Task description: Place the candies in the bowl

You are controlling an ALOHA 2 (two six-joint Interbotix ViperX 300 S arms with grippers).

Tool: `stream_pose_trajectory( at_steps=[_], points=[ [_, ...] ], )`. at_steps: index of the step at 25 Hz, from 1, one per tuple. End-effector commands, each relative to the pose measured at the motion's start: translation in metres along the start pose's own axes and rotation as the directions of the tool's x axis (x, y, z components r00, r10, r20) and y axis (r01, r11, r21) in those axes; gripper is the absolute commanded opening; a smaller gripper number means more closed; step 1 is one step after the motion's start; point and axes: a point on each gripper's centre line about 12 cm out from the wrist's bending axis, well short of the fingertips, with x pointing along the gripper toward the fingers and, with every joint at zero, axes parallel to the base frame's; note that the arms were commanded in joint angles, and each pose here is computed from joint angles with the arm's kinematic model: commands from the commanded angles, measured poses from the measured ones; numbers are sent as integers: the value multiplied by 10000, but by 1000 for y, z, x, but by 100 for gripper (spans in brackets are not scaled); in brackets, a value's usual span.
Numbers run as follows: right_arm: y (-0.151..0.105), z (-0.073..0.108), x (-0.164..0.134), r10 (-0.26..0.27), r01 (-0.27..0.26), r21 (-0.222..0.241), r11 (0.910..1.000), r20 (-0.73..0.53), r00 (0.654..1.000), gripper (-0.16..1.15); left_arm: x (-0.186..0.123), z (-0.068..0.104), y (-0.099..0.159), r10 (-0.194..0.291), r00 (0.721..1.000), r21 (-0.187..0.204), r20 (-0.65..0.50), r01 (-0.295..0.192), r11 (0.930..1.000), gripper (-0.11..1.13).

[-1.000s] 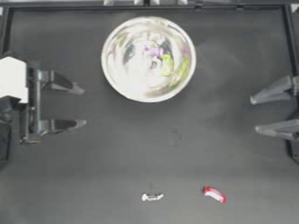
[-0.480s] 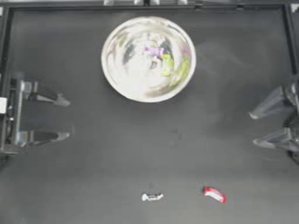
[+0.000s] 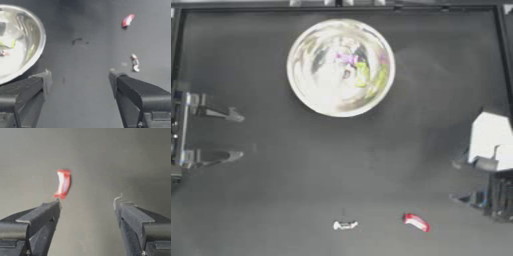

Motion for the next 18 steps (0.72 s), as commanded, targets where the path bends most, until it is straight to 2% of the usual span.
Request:
stream_pose_trajectory(
  at_steps=[1, 8, 13, 18],
  points=[
    [18, 5, 8, 170, -163, 161, 9997, -406, 9990, 96, -5, 4, 0, -10, 9995, -56, 306, 12, 10000, 99],
    [46, 9, 42, 25, 38, 432, 9991, -1443, 9895, 96, -8, -4, 0, -22, 9996, -314, 289, 31, 9995, 99],
    [53, 7, 64, -51, 210, 892, 9958, -1758, 9844, 97, -8, -4, 0, -17, 9996, -299, 274, 25, 9995, 99],
    [61, -2, 87, -154, 341, 897, 9954, -2012, 9794, 97, -8, -8, 1, 10, 9998, -274, 199, -4, 9996, 99]
  ],
)
